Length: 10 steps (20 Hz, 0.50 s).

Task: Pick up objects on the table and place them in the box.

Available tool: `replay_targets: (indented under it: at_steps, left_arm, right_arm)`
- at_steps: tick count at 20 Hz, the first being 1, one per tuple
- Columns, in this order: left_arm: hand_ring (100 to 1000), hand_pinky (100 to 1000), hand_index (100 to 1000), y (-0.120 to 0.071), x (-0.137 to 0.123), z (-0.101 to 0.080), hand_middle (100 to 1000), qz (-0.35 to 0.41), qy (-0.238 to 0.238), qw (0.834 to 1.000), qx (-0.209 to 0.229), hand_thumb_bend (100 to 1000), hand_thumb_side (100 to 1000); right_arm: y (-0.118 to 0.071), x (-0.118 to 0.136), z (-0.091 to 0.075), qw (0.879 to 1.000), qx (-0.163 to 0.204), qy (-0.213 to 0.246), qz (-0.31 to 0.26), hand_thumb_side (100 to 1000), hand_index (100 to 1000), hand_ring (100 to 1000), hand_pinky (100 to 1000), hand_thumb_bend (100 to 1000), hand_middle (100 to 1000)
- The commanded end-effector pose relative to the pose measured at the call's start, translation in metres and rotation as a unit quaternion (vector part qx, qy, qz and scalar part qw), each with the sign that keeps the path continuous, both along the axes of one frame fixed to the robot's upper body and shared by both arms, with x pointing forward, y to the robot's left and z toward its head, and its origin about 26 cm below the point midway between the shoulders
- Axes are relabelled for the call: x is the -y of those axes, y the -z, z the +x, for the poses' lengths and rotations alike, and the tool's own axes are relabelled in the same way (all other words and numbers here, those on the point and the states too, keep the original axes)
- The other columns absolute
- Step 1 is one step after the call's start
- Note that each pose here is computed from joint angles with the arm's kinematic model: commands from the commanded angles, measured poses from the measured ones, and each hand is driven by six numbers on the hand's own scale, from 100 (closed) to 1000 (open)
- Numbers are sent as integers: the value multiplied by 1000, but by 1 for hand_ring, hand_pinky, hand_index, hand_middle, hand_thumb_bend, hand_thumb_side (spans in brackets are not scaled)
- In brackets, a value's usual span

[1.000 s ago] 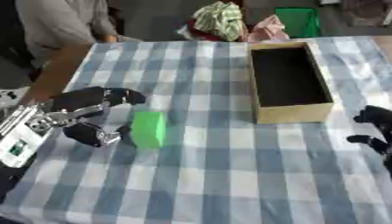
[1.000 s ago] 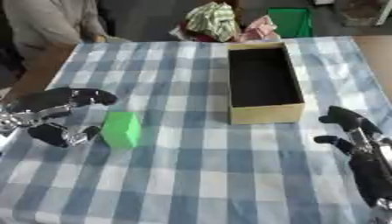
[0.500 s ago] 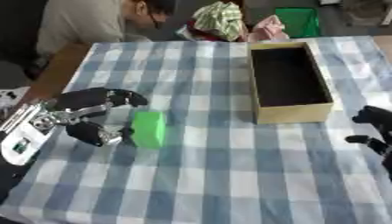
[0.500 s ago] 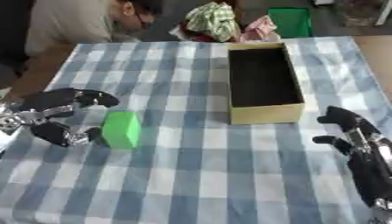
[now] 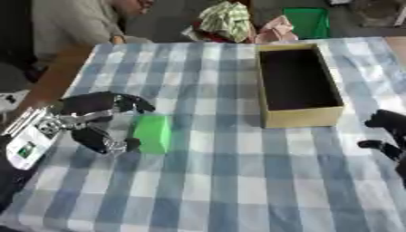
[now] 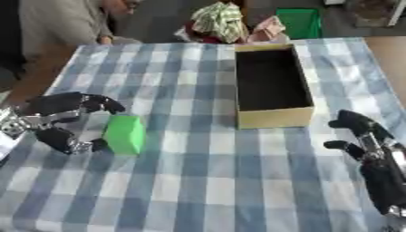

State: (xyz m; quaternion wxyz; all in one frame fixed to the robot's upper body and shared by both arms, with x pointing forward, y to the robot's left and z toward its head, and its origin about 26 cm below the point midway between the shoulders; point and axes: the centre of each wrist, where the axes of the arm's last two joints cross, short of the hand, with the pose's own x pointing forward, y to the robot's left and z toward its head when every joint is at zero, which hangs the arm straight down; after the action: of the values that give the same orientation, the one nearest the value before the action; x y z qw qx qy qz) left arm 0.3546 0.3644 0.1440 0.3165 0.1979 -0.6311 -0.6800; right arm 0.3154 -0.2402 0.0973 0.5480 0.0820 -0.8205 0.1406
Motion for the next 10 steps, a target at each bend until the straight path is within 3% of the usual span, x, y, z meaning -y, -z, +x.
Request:
replay_targets:
  at_steps: [1,10]
  left_arm:
    - [802,786,975,-11,-2,3,847,10,2,1000,15,267,784]
    - [798,783,976,-10,4,9,842,14,7,1000,14,243,783]
  right_arm:
    - [-5,1,1,1000,8,0,-9,733,831,1000,651,100,679]
    - [-4,1,1,1000,6,0,-8,740,831,1000,651,100,679]
